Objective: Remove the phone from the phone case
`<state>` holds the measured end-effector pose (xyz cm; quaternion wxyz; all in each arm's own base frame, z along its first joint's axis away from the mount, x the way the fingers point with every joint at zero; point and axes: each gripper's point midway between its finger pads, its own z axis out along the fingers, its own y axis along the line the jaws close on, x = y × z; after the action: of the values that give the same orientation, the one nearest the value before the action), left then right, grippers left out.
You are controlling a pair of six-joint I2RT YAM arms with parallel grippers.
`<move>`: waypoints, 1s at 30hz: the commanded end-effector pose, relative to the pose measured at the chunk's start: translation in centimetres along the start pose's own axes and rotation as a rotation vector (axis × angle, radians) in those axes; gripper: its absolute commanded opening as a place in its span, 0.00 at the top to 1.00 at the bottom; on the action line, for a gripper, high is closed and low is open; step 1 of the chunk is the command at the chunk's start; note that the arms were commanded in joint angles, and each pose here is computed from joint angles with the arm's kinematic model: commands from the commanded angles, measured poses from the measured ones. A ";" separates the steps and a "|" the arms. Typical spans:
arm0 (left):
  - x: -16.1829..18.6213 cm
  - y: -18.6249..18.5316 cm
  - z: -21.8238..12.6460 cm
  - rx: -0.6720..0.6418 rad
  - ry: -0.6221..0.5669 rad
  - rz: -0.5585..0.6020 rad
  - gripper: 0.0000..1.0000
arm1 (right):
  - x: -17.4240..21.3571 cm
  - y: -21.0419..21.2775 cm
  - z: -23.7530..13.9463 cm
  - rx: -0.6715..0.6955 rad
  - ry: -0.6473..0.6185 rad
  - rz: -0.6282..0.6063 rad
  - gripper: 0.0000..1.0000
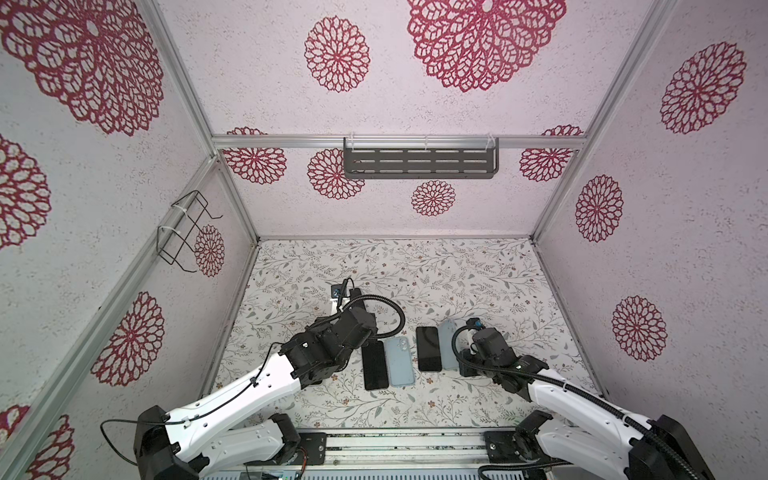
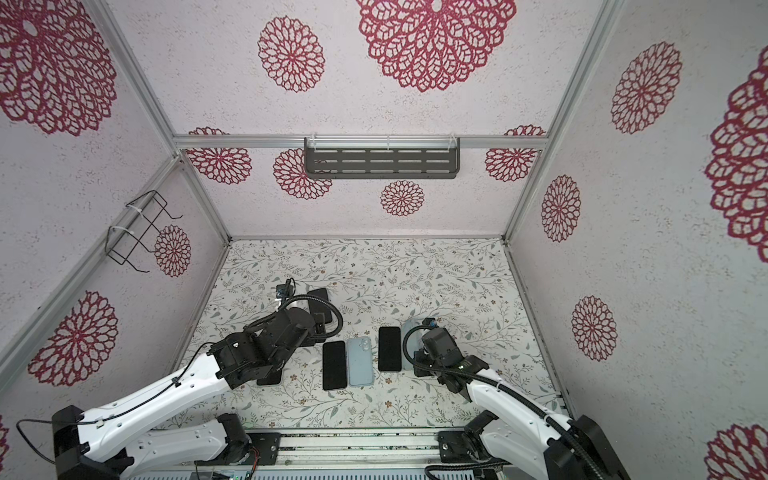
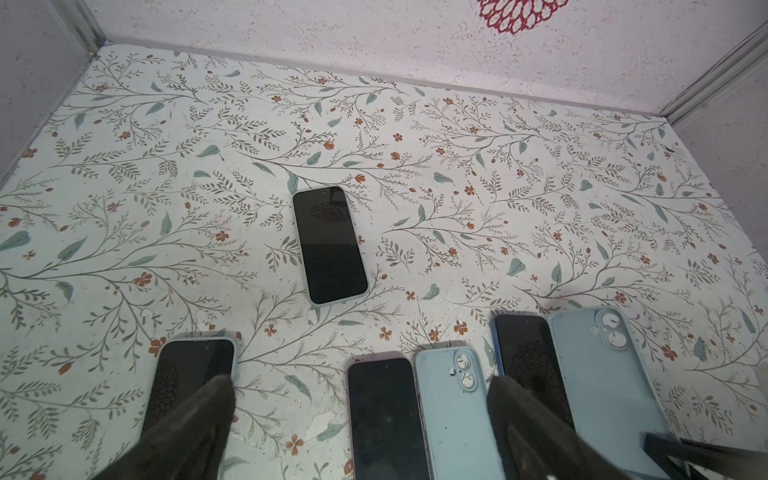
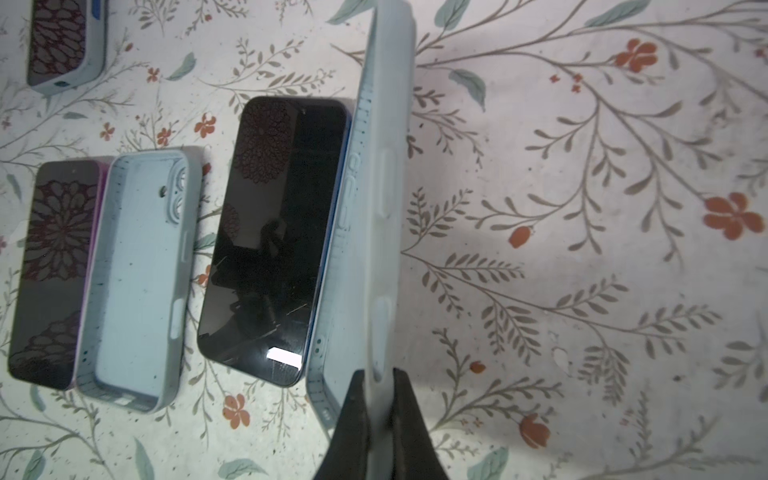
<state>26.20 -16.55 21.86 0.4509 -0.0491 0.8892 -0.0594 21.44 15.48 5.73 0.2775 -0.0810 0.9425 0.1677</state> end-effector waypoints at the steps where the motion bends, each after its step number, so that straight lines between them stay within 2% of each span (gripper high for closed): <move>1: 0.4 1.0 0.2 -0.020 0.016 0.013 0.01 | 0.6 1.9 0.2 -0.099 0.032 -0.062 1.00; 12: 1.1 1.0 0.8 -0.033 0.035 0.031 0.02 | 2.5 4.0 0.3 -0.213 0.113 -0.031 1.00; 17: 1.2 1.1 0.8 -0.033 0.038 0.033 0.02 | 2.8 5.3 0.3 -0.266 0.106 0.021 1.00; 30: 1.8 2.2 0.6 -0.061 0.062 0.001 0.02 | 3.9 7.1 1.0 -0.269 0.109 0.169 1.00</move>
<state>25.65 -15.77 19.92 0.4262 -0.0429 0.9027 -0.0401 17.65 21.37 4.78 0.2120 -0.0658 0.9306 0.2911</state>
